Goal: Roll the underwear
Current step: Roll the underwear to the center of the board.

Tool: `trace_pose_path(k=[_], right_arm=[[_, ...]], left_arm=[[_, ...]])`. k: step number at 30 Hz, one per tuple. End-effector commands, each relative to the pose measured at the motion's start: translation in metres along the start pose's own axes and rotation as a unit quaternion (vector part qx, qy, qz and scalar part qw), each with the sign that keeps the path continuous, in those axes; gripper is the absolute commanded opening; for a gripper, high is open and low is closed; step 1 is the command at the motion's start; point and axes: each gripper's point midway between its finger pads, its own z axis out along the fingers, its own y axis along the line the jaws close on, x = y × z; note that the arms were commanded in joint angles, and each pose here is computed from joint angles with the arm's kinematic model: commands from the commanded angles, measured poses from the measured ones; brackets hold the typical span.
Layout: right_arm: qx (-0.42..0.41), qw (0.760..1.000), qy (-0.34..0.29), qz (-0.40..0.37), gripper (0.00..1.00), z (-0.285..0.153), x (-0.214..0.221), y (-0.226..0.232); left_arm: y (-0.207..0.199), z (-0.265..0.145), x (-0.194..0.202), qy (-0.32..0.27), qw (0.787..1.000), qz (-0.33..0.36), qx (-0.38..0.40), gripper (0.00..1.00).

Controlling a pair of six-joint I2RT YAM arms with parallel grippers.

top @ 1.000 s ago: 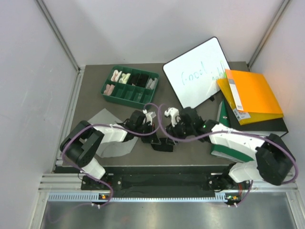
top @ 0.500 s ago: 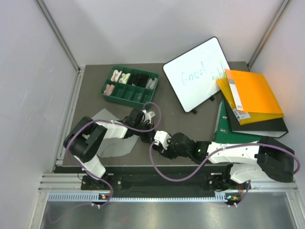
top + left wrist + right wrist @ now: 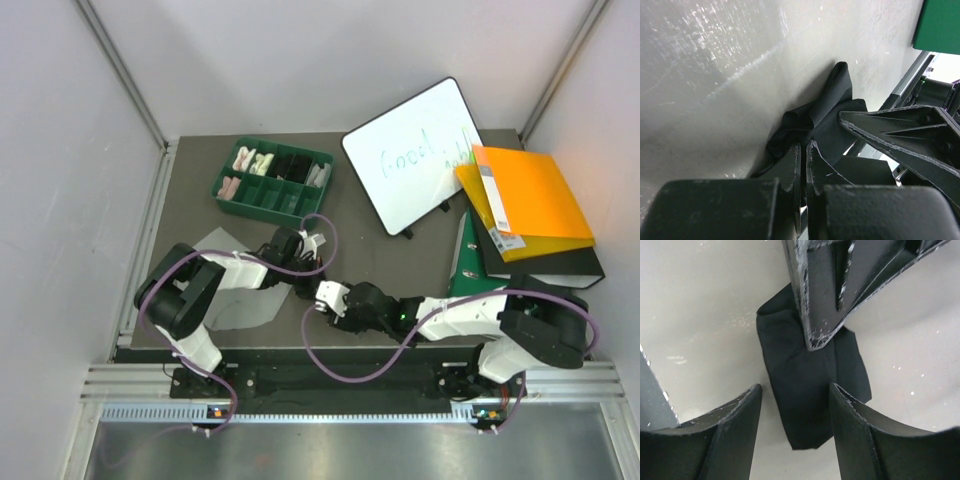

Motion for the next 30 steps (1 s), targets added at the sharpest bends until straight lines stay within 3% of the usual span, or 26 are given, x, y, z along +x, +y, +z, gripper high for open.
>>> trace_pose_path(k=[1, 3, 4, 5, 9, 11, 15, 19, 30], right_arm=[[0.009, 1.000, -0.010, -0.017, 0.55, 0.009, -0.012, -0.001], [0.004, 1.000, 0.003, -0.019, 0.49, 0.015, -0.006, 0.002], [-0.002, 1.000, 0.010, -0.021, 0.43, 0.017, -0.004, 0.005], [-0.006, 1.000, 0.017, -0.022, 0.29, 0.019, -0.001, 0.006], [-0.039, 0.998, 0.040, -0.015, 0.09, 0.023, 0.002, 0.017], [-0.062, 0.996, 0.059, -0.002, 0.00, 0.020, 0.008, 0.025], [-0.112, 0.990, 0.070, 0.058, 0.00, 0.012, 0.000, 0.033], [-0.151, 0.978, 0.081, 0.122, 0.00, 0.006, -0.009, 0.035], [-0.215, 0.936, 0.090, 0.262, 0.00, 0.012, -0.017, 0.021]], left_arm=[[0.043, 0.000, 0.037, 0.055, 0.995, -0.032, -0.079, 0.00], [0.041, 0.000, 0.036, 0.056, 0.995, -0.031, -0.075, 0.00], [0.042, 0.000, 0.037, 0.056, 0.995, -0.030, -0.075, 0.00], [0.040, 0.000, 0.036, 0.056, 0.995, -0.027, -0.072, 0.00], [0.033, -0.003, 0.031, 0.045, 0.997, -0.017, -0.063, 0.00], [0.028, -0.007, 0.023, 0.029, 0.998, -0.012, -0.063, 0.07], [0.024, -0.023, 0.003, -0.013, 0.997, -0.012, -0.074, 0.35], [0.014, -0.046, -0.016, -0.065, 0.994, 0.007, -0.082, 0.50], [0.011, -0.050, 0.000, -0.067, 0.996, -0.012, -0.065, 0.56]])
